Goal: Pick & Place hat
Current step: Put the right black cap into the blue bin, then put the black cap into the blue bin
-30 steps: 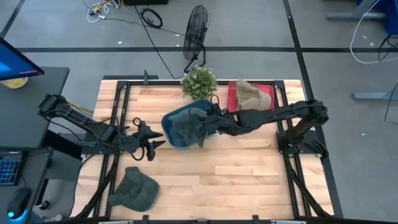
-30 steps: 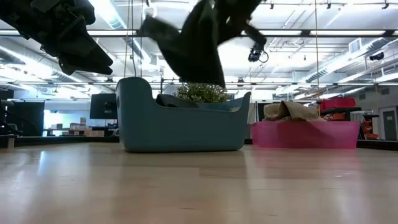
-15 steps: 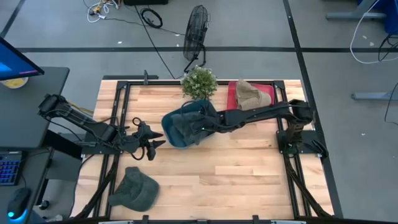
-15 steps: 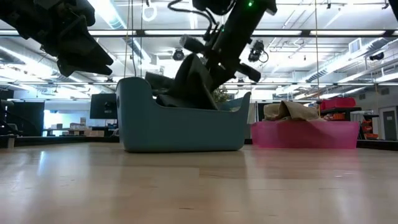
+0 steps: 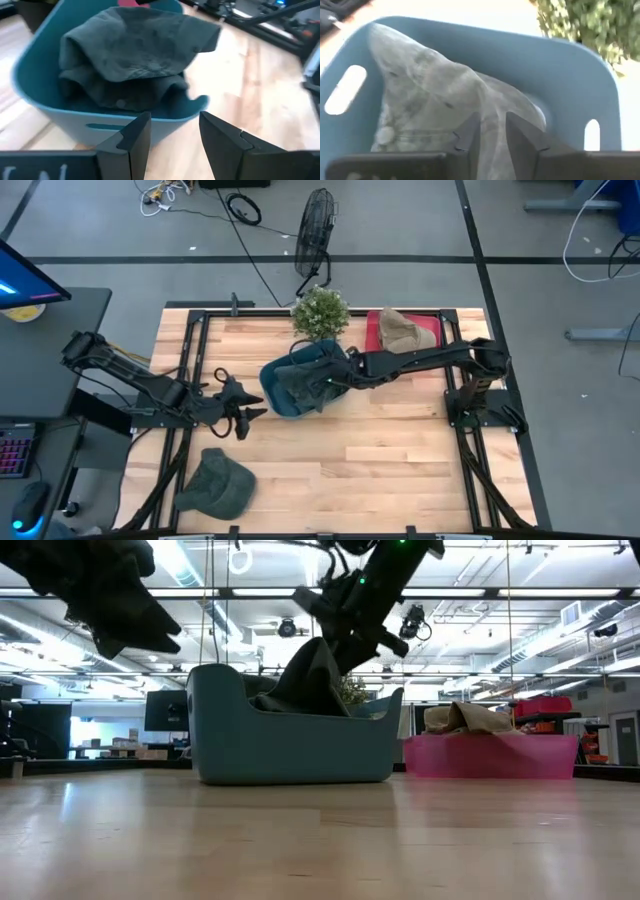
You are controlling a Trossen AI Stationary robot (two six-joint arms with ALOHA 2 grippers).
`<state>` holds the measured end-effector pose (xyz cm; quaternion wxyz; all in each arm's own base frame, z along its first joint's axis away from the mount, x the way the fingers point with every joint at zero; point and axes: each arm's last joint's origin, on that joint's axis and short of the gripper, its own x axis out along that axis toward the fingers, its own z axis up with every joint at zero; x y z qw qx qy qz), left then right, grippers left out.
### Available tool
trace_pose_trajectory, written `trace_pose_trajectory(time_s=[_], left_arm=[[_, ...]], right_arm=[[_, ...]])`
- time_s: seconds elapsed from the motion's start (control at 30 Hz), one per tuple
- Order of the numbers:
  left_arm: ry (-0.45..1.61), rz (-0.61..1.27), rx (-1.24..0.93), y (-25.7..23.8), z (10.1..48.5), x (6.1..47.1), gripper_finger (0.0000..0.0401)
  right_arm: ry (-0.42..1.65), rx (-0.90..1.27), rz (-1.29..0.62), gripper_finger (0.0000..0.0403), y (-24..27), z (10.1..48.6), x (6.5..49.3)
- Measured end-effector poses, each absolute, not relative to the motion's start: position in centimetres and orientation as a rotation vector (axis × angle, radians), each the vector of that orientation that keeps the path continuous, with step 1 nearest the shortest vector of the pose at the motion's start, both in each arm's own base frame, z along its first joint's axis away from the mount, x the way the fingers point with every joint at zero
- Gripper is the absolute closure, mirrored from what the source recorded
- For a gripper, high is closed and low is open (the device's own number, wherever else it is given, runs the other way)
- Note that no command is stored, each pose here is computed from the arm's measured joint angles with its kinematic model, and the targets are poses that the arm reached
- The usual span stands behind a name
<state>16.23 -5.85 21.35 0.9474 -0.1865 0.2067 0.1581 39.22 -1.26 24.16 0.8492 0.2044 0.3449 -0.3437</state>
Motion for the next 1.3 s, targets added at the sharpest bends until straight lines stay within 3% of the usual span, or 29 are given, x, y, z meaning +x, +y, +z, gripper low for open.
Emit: trace_pose_trajectory(time_s=[0.37, 0.63, 1.1, 1.3], left_arm=[[0.481, 0.091, -0.459, -6.8, 25.4, 16.7, 0.0229], [0.784, 0.021, -0.736, -7.1, 27.8, 15.2, 0.0229], [1.236, 0.331, -1.091, -13.0, 21.6, 11.9, 0.0229], [1.283, 0.281, -1.156, -16.7, 20.3, 11.7, 0.0229]], right_arm=[[0.625, 0.294, -0.580, 0.0273, 0.1, 28.8, 37.7], [0.603, 0.161, -0.454, 0.0284, 2.7, 29.7, 37.7], [0.619, 0.018, -0.383, 0.0277, 3.7, 29.8, 37.7], [0.621, 0.017, -0.384, 0.0268, 3.7, 29.8, 37.7]])
